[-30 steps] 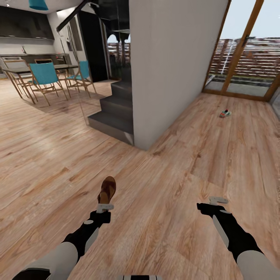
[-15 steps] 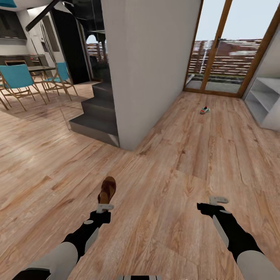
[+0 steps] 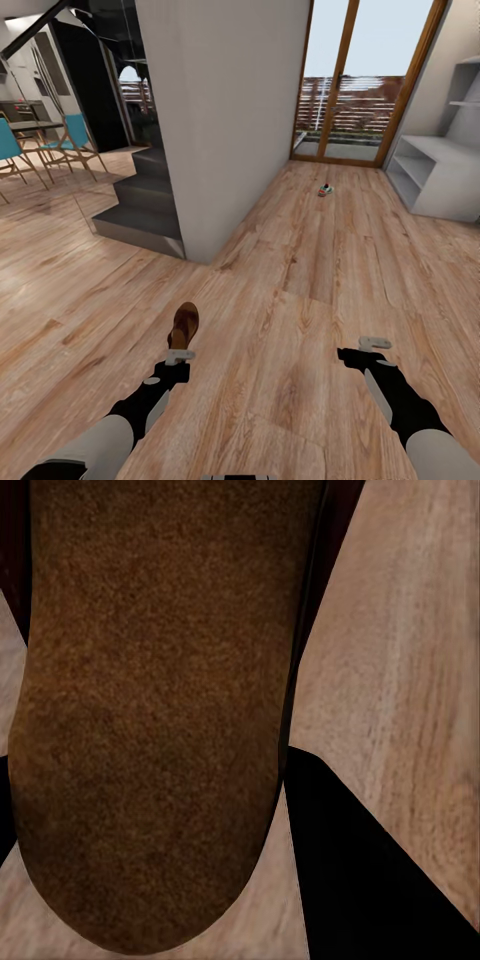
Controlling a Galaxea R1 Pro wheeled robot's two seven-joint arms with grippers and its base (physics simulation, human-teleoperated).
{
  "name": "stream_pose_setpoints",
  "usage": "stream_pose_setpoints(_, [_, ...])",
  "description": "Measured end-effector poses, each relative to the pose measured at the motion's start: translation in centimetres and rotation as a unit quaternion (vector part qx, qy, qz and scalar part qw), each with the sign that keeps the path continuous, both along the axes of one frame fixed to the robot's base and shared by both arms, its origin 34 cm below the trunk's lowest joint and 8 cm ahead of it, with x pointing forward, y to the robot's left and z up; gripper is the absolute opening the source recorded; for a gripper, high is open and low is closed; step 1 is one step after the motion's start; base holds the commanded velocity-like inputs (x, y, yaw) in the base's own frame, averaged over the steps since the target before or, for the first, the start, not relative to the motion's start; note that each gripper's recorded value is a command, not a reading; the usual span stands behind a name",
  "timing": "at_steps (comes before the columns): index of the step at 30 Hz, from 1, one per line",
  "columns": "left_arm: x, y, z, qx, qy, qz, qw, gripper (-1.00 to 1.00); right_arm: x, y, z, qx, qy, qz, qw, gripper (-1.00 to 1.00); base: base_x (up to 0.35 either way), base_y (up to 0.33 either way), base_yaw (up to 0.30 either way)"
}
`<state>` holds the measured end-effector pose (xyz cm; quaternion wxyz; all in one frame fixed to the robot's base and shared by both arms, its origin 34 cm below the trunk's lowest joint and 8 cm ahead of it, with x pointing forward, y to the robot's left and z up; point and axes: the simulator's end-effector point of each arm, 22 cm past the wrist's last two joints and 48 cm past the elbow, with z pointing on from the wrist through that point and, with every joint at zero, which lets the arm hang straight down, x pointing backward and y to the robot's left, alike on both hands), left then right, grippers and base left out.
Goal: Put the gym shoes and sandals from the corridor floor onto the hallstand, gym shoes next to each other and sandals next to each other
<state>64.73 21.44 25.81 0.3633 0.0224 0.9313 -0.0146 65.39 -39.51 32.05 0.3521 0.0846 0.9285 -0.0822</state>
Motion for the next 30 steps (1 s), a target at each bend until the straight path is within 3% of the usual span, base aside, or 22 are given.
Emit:
stream_pose_setpoints(7, [0.0,0.0,0.1,0.000,-0.001,0.000,1.0000,-1.00,0.0,0.0,0.0,0.000,0.000,0.000,1.0000,1.00,0.132,0.000,-0.013])
stream_pose_setpoints(22, [0.0,-0.1,0.1,-0.001,0.000,-0.002,1.0000,-1.00,0.0,0.1,0.0,0.000,0.000,0.001,1.0000,1.00,0.332,0.000,-0.001])
stream_pose_setpoints(30, [-0.2,-3.9,0.4,-0.051,0.001,-0.046,0.9976,-1.00,-0.9,-0.1,-1.3,0.000,0.004,-0.002,1.0000,1.00,0.350,0.000,-0.015])
